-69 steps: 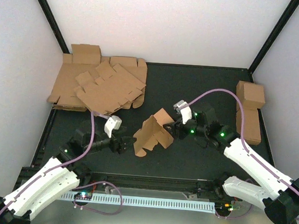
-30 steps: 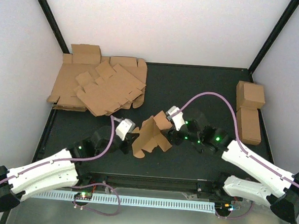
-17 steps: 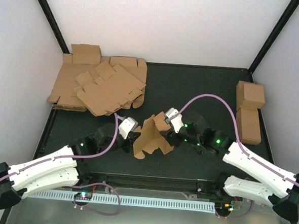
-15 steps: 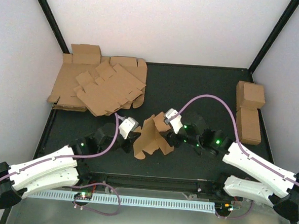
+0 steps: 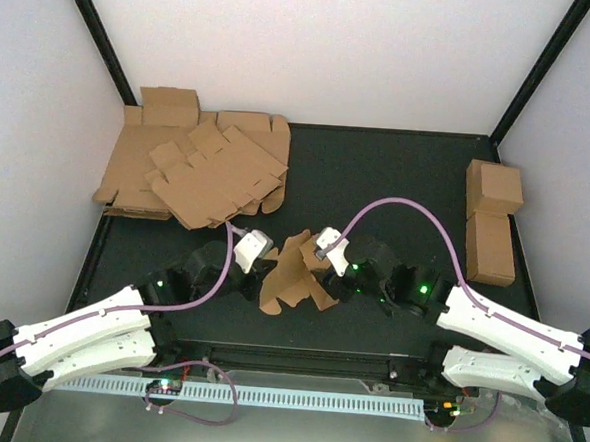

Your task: Fold the paper box

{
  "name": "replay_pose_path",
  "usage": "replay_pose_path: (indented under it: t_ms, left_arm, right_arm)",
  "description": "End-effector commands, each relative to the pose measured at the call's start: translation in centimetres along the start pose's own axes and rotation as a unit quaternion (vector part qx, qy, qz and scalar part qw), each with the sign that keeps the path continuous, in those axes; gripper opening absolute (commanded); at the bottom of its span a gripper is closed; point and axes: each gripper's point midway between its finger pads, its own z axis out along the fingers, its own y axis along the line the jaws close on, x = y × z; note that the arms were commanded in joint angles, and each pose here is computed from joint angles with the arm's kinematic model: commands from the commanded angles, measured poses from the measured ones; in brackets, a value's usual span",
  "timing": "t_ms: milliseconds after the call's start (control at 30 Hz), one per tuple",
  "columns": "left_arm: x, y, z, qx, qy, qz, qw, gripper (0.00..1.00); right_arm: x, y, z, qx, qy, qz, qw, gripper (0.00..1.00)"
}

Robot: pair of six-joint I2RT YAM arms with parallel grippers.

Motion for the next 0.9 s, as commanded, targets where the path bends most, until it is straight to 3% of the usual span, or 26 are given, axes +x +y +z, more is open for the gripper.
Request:
replay_pose_path:
  t_ms: [0, 300, 533, 700, 867]
  left_arm:
    - [-3.2, -0.6, -1.3, 0.001, -0.036, 0.011, 0.999, 0.05]
    - [-3.5, -0.6, -1.8, -0.001, -0.042, 0.019, 0.999, 0.04]
    - [-4.0, -0.8, -2.2, 0.004, -0.046, 0.026, 0.999, 0.05]
    - [-4.7, -1.0, -2.4, 0.004, -0.051, 0.031, 0.998, 0.04]
    - [-5.0, -1.2, -2.3, 0.006, -0.054, 0.038, 0.998, 0.05]
  right_arm:
    - [1.4, 0.1, 0.2, 0.013, 0.02, -0.005, 1.0, 0.65]
    - [1.3, 0.4, -0.5, 0.001, 0.009, 0.036, 0.999, 0.57]
    - [2.1, 0.3, -0.3, 0.008, 0.06, 0.046, 0.997, 0.53]
    - [2.1, -1.3, -0.7, 0.055, 0.084, 0.061, 0.993, 0.52]
    - [2.8, -3.8, -1.0, 0.134, 0.119, 0.041, 0.983, 0.58]
